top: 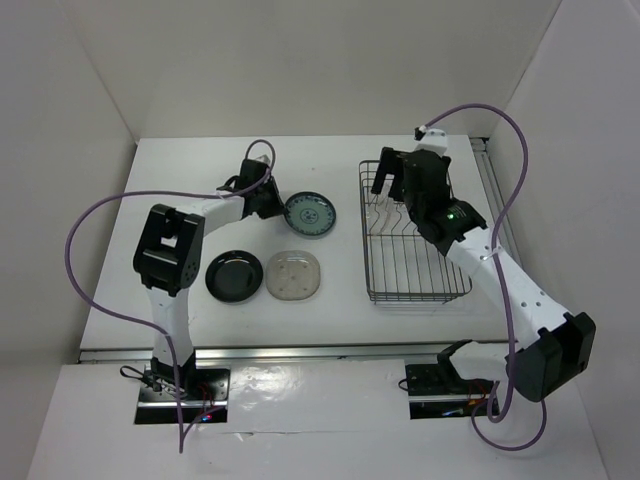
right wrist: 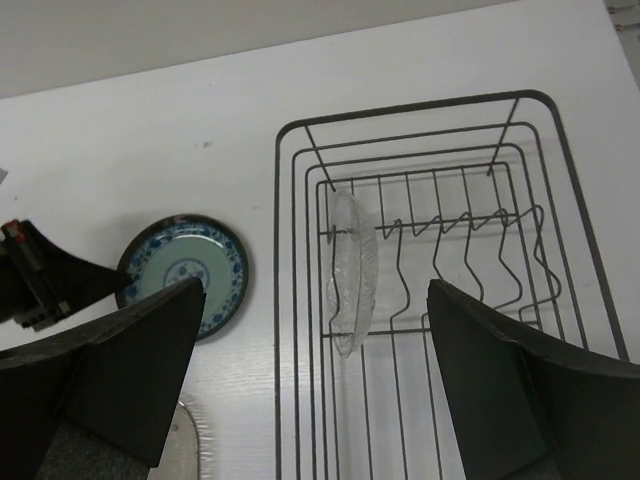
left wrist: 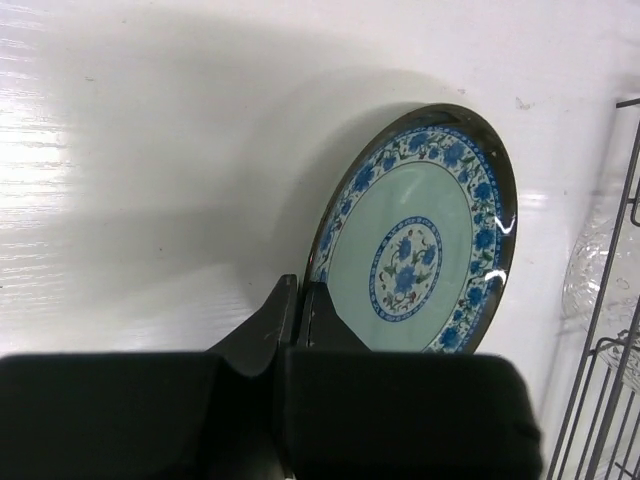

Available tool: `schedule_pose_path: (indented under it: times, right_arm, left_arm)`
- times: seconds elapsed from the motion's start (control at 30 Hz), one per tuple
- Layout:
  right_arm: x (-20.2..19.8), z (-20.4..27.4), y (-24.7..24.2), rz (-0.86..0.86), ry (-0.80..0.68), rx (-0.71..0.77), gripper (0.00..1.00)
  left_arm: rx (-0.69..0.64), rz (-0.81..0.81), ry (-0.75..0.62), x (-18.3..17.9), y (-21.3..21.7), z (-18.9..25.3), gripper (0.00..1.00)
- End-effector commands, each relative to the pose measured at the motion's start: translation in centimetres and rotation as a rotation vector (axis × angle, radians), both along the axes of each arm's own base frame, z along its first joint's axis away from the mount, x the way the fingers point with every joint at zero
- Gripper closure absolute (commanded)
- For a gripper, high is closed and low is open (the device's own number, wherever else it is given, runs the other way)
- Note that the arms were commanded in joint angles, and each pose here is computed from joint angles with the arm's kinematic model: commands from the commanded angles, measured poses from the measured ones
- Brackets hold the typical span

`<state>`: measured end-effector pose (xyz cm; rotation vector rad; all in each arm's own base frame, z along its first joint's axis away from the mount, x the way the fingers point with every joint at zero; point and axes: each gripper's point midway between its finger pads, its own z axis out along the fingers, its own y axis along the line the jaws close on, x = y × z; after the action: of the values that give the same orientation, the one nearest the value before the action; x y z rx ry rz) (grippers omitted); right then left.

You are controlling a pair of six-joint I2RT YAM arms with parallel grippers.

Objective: Load the plates into the dish rack

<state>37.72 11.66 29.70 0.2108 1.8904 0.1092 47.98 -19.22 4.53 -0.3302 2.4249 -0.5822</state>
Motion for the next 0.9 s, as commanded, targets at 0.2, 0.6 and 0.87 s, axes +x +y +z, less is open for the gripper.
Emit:
schedule_pose_path:
  times: [0.2,0.6,0.87]
  right_arm:
    - [-1.7,0.7,7.9,0.554,-0.108,0.091,0.0]
    - [-1.6,1.5,11.8,0.829,-0.178,0.171,0.0]
    - [-0.6,0.7,12.4,0.844,-0.153,0.196,0.02]
  left_arm:
    - [-0.077,0.081,-0.16,-1.7,5.1,5.7,1.0]
    - [-0.322,-0.291,-0.671,-7.9,0.8,21.9,1.0]
    - [-0.444,-0.475,-0.794,-11.6,-1.9,25.1,1.0]
